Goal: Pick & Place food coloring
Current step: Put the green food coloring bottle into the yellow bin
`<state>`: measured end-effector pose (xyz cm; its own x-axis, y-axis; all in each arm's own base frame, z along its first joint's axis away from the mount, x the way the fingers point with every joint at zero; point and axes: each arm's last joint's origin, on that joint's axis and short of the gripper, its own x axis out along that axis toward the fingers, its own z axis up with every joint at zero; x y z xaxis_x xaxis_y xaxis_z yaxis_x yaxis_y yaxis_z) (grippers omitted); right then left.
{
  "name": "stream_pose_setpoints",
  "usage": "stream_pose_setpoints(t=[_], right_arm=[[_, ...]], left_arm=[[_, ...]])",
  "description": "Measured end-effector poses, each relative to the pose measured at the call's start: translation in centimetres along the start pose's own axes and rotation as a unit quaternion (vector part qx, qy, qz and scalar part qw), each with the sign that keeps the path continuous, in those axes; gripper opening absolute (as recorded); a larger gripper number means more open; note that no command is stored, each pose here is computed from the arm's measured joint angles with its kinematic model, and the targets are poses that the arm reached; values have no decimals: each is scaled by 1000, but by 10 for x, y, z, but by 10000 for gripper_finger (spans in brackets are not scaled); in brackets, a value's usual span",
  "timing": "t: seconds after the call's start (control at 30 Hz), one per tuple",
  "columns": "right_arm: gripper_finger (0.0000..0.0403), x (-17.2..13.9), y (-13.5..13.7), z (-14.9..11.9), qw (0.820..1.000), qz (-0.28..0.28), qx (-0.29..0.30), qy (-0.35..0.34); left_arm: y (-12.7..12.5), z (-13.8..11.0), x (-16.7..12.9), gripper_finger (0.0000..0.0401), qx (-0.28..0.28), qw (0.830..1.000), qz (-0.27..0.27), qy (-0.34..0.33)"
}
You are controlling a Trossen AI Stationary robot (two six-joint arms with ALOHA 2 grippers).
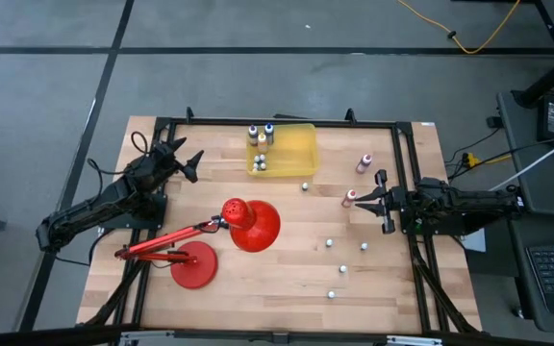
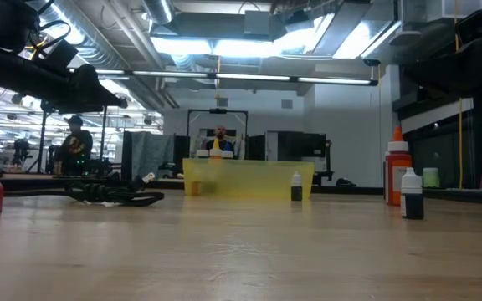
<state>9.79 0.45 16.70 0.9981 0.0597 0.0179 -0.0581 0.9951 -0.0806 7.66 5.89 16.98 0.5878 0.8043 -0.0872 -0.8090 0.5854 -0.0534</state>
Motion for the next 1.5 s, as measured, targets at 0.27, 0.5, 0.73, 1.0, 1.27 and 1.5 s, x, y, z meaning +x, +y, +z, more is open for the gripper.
stream_pose_setpoints(t=[0.27,0.5,0.73,1.0,1.27,1.5], right_arm=[[56,4,-2,6,998,-2,65,16],[56,21,-11,46,992,-28,107,64],[57,42,-21,107,988,-35,124,83],[113,77,-39,151,974,-84,141,159],[138,126,-64,162,938,-188,202,209],[122,169,-78,158,901,-220,278,251]], left_arm=[[0,0,0,364,0,1000,0,0],[0,0,0,363,0,1000,0,0],[0,0,0,364,0,1000,0,0],[0,0,0,365,0,1000,0,0],[0,0,0,365,0,1000,0,0],[0,0,0,364,0,1000,0,0]])
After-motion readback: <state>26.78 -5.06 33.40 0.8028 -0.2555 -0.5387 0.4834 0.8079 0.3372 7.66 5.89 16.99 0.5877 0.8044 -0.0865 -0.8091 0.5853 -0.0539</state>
